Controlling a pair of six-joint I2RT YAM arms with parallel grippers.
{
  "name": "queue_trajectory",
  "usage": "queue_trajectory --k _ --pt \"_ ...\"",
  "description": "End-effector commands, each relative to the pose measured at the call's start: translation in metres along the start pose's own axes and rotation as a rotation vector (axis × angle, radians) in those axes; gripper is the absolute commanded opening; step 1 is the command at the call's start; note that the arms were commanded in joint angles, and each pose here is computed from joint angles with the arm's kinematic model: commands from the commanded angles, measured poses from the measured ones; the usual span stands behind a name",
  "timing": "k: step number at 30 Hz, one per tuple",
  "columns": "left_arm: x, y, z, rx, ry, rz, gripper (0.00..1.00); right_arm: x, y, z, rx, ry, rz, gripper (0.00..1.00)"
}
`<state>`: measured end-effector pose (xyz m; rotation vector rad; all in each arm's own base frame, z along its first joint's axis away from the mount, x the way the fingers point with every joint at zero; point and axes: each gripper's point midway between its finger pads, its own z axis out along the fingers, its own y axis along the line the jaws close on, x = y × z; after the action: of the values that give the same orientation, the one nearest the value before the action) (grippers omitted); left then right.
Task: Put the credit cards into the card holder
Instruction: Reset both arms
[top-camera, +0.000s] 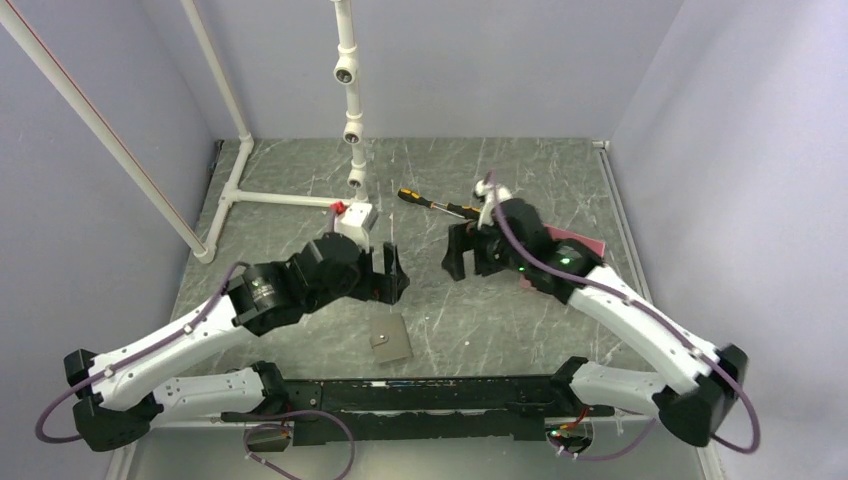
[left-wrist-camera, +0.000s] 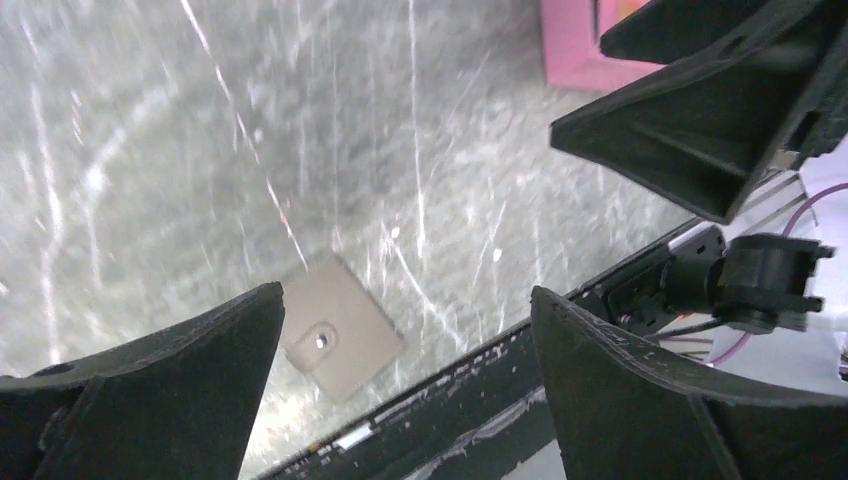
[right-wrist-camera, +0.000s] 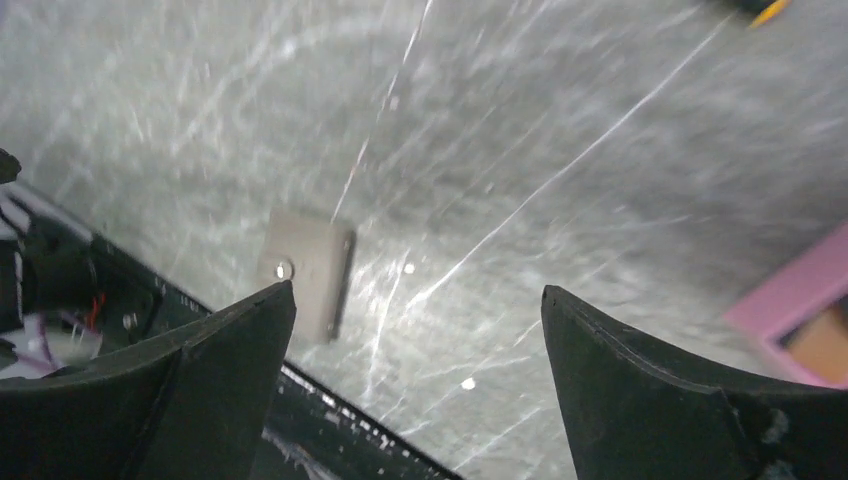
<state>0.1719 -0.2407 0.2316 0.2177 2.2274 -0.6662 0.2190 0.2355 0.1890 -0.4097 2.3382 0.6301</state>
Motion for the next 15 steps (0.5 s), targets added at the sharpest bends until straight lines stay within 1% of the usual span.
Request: queue_trajectory --k 1,5,7,11,15 --pt "-0.07 -0.008 -0.036 -0.031 -0.146 0.162 0.99 -0.07 -0.023 -0.085 0.179 -0.261 -0.071 0.98" --pt "-0.139 -0.028 -0.078 -0.001 -0.342 0.223 0.99 -0.113 -0.027 -0.162 0.241 -0.485 -0.076 1.0" --pt "-0.164 -0.036 -0.096 0.014 -0.416 0.267 0.99 -0.129 -0.028 -0.201 0.257 -0.598 -0.074 1.0" --pt "-0.197 -0.048 -0.127 0.052 -0.525 0.299 0.99 -0.145 -0.035 -0.266 0.289 -0.778 -0.071 1.0" --pt "-0.214 -0.053 -0.151 0.083 -0.598 0.304 0.99 -0.15 -0.043 -0.317 0.321 -0.91 -0.03 1.0"
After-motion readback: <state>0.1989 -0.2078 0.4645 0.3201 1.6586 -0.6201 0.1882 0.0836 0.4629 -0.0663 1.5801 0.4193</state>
